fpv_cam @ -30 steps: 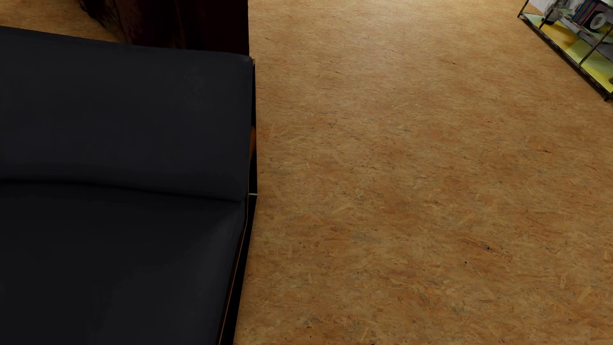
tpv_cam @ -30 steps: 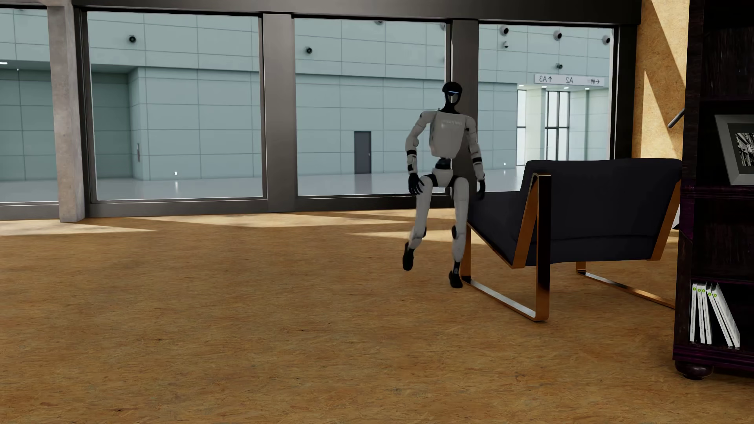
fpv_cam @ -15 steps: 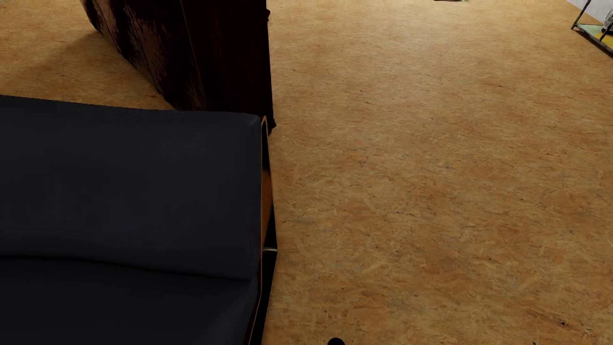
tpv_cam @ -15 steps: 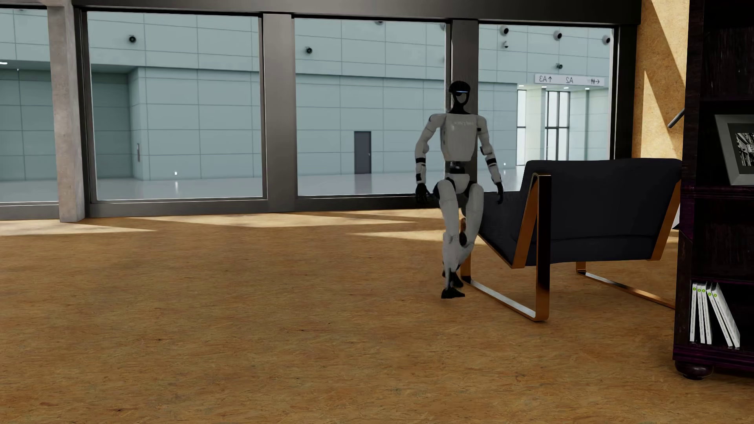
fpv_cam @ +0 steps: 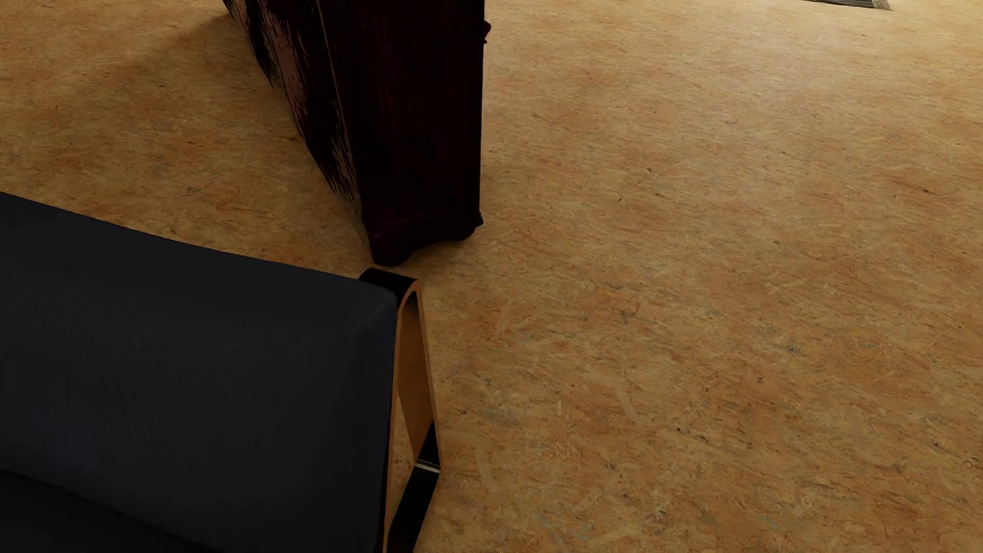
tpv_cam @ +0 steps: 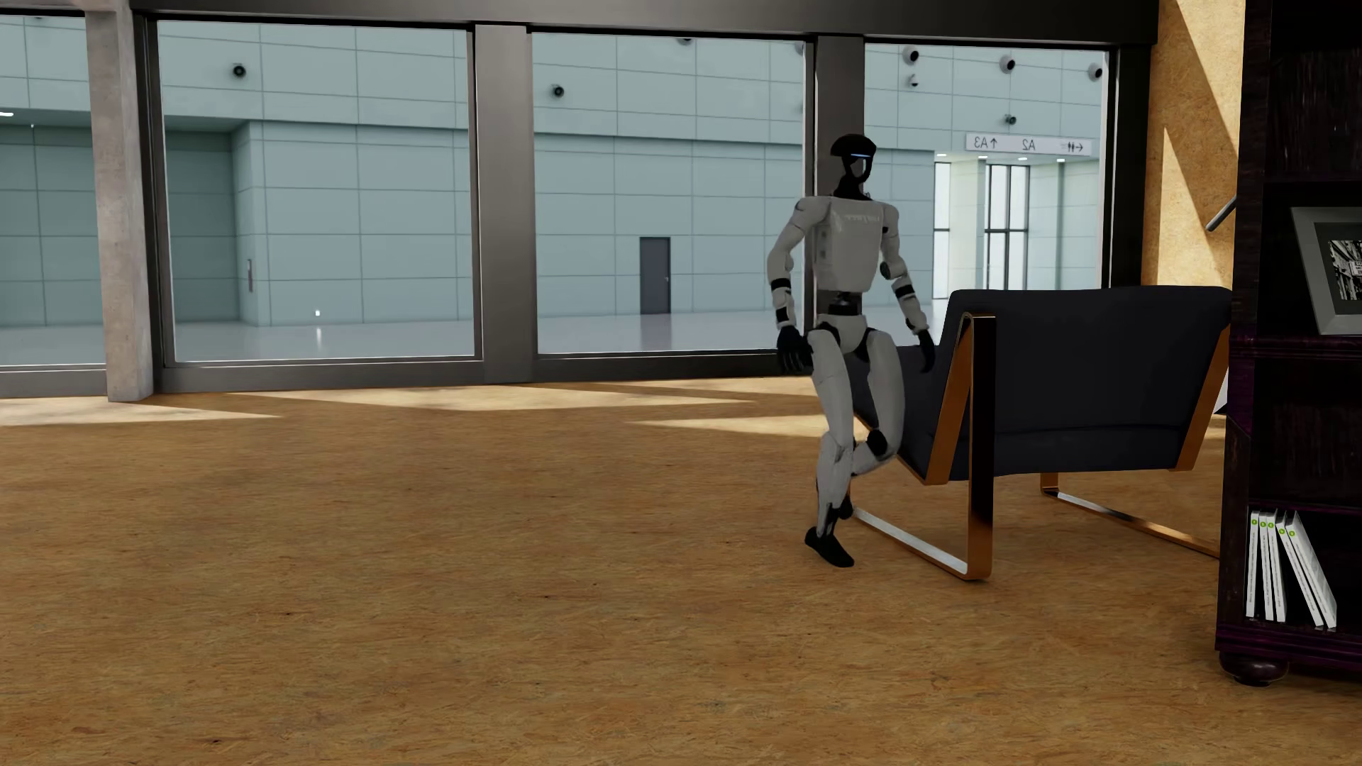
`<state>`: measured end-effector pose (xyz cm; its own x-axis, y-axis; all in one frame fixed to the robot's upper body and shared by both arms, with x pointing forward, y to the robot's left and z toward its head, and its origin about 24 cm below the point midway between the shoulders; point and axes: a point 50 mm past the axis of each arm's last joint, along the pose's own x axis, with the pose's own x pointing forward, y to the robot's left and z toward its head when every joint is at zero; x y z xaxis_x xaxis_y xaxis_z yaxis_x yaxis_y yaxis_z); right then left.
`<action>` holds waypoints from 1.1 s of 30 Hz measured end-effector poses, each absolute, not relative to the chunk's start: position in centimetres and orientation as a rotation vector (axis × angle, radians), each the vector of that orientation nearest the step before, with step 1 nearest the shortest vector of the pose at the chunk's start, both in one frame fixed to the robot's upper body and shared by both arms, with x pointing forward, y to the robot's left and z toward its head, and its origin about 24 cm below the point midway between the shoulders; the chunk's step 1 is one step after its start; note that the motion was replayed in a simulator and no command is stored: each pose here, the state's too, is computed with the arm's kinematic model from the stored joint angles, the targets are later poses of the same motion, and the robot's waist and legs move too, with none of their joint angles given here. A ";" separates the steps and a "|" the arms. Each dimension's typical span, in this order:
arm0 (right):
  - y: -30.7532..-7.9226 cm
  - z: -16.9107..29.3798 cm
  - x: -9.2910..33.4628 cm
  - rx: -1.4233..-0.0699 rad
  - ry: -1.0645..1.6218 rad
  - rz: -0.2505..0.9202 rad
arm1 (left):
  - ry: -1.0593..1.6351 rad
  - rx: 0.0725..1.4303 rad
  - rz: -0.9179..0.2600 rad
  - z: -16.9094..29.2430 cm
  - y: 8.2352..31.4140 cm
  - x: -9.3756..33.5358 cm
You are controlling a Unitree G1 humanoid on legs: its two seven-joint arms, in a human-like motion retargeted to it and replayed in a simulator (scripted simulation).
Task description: Avoid the dark armchair
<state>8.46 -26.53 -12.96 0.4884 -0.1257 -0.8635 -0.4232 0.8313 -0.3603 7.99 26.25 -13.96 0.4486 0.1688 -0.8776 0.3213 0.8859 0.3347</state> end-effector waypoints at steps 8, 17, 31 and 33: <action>-29.2 -9.0 16.2 -0.652 0.840 0.082 | 0.906 0.545 -0.097 -11.3 26.6 14.0; -27.4 -13.1 9.0 -0.597 1.084 0.156 | 1.352 0.531 -0.174 -15.9 25.8 2.2; -22.8 -16.3 0.5 -0.528 1.337 0.332 | 1.213 0.516 -0.230 -15.6 23.8 5.5; -23.3 -16.2 0.7 -0.541 1.341 0.322 | 1.222 0.519 -0.233 -15.6 23.8 5.3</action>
<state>0.67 -23.28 -16.18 0.2110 -0.0842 -0.9739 -0.5174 0.8356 -0.1843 5.26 23.84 -15.62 0.3368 0.1038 -0.9358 0.4404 0.8612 0.2540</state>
